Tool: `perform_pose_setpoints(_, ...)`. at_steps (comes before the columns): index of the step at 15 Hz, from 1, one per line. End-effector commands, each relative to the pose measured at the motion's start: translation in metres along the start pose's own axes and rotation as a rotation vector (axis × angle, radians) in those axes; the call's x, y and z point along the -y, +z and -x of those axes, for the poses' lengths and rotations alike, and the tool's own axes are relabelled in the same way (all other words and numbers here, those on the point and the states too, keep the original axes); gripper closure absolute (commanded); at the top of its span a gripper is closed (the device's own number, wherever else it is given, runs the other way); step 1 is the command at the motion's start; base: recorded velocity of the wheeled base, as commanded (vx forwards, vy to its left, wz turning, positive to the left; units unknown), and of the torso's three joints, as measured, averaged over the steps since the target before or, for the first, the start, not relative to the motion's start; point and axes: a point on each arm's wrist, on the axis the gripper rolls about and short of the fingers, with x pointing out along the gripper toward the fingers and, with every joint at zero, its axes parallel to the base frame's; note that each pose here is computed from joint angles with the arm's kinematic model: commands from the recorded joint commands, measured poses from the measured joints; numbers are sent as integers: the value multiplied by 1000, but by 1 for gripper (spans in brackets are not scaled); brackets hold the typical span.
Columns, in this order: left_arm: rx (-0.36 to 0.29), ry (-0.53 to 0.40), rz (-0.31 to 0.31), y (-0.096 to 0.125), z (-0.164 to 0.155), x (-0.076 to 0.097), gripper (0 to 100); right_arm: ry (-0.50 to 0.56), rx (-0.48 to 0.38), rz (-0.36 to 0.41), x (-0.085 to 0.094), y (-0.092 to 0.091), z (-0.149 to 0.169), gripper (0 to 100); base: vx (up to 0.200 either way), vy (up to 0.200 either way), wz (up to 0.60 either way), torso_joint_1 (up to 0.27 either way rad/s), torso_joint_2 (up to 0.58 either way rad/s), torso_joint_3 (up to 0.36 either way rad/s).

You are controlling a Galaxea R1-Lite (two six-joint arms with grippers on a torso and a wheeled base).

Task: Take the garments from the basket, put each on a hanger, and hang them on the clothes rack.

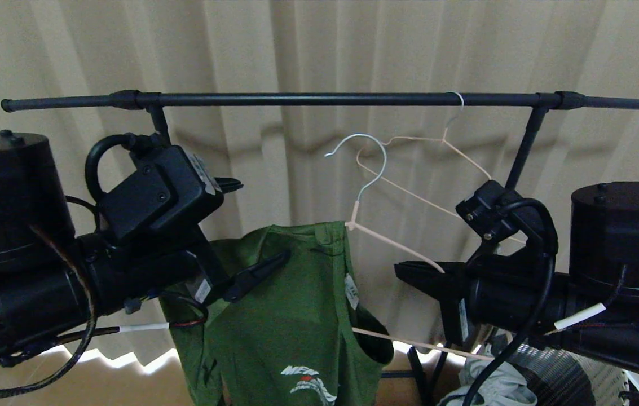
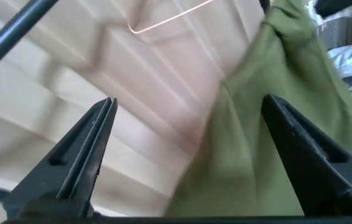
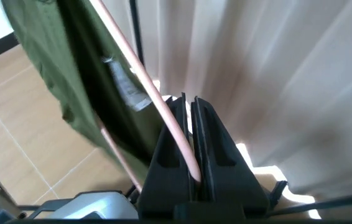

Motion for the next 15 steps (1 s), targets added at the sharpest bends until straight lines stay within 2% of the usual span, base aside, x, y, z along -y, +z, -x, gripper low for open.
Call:
perform_pose_setpoints(1,-21,-14,-5,-3,-18,-1,0,8,11,2,-2,3,-1,100,0,0,0,0,0,0)
perform_pose_setpoints(6,-24,-17,-18,-3,-27,-2,0,14,19,26,-3,4,2,100,0,0,0,0,0,0)
perform_pose_setpoints(7,-25,-18,-18,-3,-27,-2,100,21,18,28,-5,4,2,100,0,0,0,0,0,0)
perform_pose_setpoints(15,-29,-19,-17,-4,-26,-1,100,20,23,26,-5,5,2,100,0,0,0,0,0,0)
